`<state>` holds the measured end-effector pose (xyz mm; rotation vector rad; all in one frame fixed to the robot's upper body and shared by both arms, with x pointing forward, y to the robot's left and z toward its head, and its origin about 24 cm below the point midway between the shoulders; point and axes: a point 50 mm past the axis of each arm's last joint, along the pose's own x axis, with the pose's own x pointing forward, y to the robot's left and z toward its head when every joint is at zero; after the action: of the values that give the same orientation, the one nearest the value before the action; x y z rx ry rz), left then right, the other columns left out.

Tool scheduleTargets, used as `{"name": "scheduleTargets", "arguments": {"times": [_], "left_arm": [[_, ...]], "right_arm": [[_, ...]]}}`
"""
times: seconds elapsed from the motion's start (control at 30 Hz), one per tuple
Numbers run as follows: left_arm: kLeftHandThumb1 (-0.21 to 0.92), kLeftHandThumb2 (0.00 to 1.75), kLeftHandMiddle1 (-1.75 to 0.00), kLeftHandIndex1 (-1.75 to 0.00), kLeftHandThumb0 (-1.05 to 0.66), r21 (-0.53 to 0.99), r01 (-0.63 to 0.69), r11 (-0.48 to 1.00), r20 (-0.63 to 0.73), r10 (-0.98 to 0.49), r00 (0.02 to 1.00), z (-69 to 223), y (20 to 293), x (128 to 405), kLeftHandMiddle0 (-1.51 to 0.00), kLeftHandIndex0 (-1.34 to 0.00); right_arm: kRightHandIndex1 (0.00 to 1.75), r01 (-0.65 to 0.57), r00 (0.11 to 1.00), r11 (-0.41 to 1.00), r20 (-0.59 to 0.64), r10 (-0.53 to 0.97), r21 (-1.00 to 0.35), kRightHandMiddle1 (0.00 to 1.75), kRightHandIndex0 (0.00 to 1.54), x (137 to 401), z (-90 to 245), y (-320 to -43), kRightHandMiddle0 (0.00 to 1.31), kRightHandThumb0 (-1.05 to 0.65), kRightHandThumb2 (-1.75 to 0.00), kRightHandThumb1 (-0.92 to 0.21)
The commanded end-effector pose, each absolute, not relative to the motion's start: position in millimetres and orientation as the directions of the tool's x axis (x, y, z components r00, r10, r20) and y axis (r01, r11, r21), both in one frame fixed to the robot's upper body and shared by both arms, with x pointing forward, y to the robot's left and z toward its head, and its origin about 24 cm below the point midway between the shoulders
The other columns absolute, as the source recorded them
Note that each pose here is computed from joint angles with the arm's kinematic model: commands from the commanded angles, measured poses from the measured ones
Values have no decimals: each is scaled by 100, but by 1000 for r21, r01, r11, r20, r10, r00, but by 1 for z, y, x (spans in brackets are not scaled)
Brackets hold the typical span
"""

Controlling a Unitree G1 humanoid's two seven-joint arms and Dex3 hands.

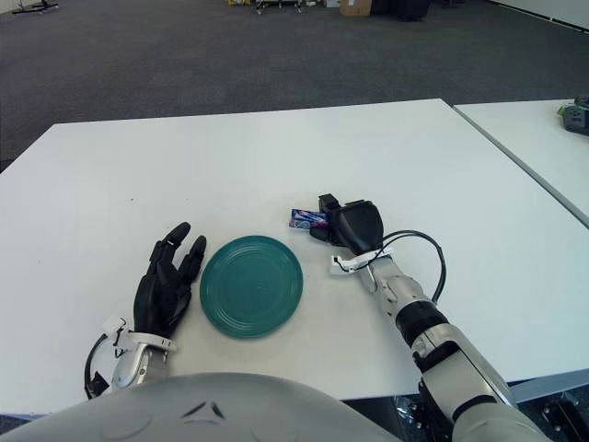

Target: Put the gum into the plate.

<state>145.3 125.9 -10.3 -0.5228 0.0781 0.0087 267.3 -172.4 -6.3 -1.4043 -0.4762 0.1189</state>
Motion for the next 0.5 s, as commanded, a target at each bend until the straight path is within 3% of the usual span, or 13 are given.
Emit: {"name": "scheduleTargets", "arguments": {"times": [0.0,0.47], "left_arm": [[92,89,0,-74,-92,-508,-56,859,-124,-8,992,-17,126,145,-34,0],[92,91,-1,-80,-92,-515,-70,854,-131,2,991,-19,130,144,-36,0]], "right_arm": [[175,165,898,218,238,371,-962,175,129,268,7,-166,107,-50,-69,-87],[175,309,810,287,409,420,-907,175,118,283,86,-154,93,-47,-72,-87]]}}
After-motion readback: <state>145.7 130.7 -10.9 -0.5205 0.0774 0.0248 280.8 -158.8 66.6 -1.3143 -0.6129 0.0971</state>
